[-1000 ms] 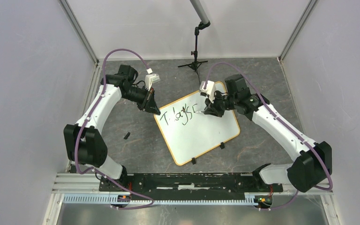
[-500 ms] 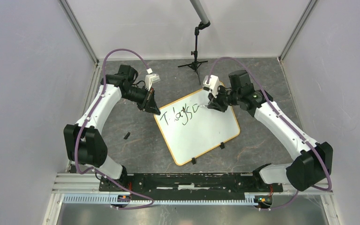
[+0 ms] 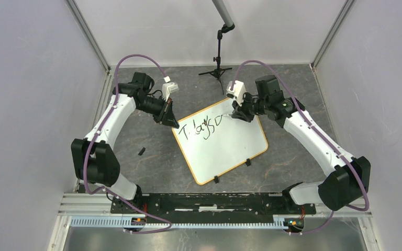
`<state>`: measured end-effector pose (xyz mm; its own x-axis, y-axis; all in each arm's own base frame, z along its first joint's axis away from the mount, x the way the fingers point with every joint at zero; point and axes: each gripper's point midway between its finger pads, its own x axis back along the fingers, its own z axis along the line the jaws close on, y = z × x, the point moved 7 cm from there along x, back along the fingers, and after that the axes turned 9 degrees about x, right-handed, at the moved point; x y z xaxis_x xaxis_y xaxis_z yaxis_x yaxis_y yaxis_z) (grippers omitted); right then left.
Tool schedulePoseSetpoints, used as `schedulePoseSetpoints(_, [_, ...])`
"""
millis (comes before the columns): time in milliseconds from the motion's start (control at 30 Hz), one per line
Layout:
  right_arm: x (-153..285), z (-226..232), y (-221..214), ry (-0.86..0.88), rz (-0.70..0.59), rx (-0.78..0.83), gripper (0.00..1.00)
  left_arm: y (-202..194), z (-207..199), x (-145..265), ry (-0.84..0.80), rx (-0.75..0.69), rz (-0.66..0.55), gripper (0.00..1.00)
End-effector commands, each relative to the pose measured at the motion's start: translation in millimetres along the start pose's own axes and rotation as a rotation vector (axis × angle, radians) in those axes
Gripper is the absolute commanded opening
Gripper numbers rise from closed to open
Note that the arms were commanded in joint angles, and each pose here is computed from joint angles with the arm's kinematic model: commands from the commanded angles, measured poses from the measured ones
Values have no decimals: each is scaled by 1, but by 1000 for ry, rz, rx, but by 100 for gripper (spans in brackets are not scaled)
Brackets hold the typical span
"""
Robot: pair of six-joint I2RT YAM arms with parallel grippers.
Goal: Write a sentence on the whiteboard
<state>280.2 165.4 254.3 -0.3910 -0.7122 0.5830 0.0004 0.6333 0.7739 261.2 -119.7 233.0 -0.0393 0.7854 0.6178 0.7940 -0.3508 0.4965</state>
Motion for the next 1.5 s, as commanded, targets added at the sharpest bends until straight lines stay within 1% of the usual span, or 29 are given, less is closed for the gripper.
schedulePoseSetpoints(0, [-2,0,-3,5,-3,-1,0,-11,6,-16,21,-34,95,3])
schedulePoseSetpoints(333, [0,22,-24,71,36,-9,0,-6,8,-17,19,-49,92,3])
schedulePoseSetpoints(400, [2,22,-24,63,43,3,0,-5,9,-16,21,-49,91,3])
schedulePoseSetpoints(533, [11,14,-13,20,30,29,0,-2,10,-15,30,-62,93,5])
schedulePoseSetpoints(767, [26,6,17,7,-54,50,0,8,9,-8,58,-97,95,11])
schedulePoseSetpoints(933, [23,22,19,104,-109,38,0,17,6,-3,82,-111,74,24])
schedulePoseSetpoints(1000, [20,32,16,152,-119,37,0,18,1,-1,64,-108,59,29])
schedulePoseSetpoints(1133, [11,58,8,230,-125,54,0,11,-11,1,10,-69,30,50])
schedulePoseSetpoints(1233, [7,72,5,283,-136,54,0,2,-15,3,-7,-27,-36,62])
schedulePoseSetpoints(1300, [3,81,6,313,-140,62,0,-5,-14,3,3,-11,-68,67])
schedulePoseSetpoints(1367, [0,91,7,347,-143,80,0,-12,-14,2,2,6,-86,69])
schedulePoseSetpoints(1467, [-6,105,8,377,-144,100,0,-20,-12,-4,-15,31,-110,70])
